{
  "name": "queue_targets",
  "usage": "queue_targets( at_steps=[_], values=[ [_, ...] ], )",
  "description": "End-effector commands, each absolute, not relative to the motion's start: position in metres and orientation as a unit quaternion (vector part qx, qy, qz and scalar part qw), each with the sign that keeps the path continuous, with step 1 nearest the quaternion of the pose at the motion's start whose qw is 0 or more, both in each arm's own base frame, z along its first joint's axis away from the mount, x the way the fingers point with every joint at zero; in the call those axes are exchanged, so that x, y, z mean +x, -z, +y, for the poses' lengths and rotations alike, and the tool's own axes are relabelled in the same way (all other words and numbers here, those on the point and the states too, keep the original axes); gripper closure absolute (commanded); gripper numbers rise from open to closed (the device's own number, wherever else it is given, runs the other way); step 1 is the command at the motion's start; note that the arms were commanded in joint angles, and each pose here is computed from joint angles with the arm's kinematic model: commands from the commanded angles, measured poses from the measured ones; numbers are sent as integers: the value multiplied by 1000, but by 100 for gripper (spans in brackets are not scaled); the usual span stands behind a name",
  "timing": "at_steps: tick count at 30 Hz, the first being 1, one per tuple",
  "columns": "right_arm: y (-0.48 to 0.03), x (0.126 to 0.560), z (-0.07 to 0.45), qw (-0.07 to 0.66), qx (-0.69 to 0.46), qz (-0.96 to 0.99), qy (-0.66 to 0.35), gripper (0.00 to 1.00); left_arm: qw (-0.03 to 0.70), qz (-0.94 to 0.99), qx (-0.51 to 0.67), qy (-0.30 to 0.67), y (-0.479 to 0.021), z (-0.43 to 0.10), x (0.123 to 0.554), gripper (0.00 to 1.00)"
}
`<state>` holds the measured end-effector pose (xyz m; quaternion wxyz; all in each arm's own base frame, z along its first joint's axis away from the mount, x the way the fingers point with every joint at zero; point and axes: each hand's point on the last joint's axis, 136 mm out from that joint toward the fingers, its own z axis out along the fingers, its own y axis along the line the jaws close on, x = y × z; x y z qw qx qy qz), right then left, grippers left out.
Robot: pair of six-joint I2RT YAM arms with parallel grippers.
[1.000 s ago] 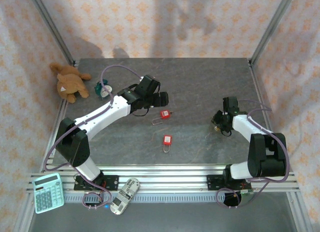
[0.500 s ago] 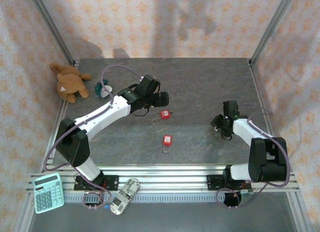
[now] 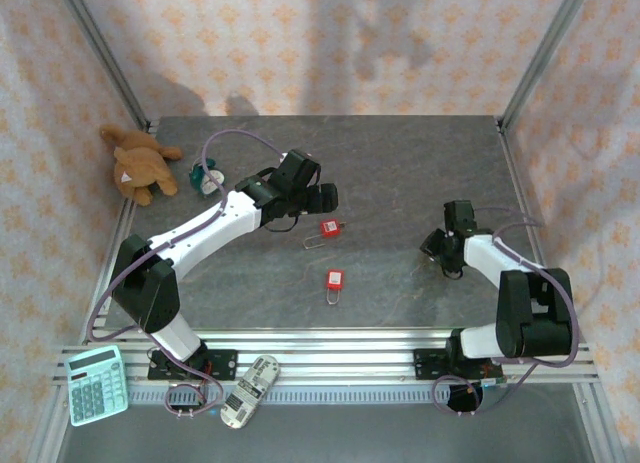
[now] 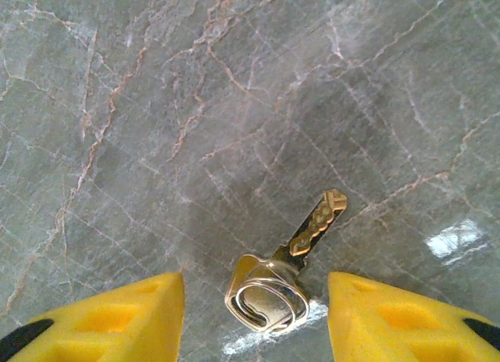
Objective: Unlock with the key
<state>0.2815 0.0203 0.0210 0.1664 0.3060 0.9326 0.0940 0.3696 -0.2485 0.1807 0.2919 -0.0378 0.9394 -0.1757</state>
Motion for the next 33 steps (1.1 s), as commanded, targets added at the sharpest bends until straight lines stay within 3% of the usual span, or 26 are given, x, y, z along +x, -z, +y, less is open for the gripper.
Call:
queue_targets(
  at_steps=[1,15,20,28,33],
  values=[
    [-20,293,79,139,263,932,-207,51,285,941,-38,177,-172,-252,368,13],
    [-40,298,92,152,244,929,-234,56,283,942,-37,177,-170,-252,369,13],
    [-45,298,78,170,235,938,-192,58,280,941,-34,186,-170,-255,368,13],
    [-65,303,39,228,230,942,-86,60,262,904,28,338,-184,-312,351,14],
    [-54,313,44,207,208,952,-85,60,247,884,56,393,-191,-336,341,14]
  ],
)
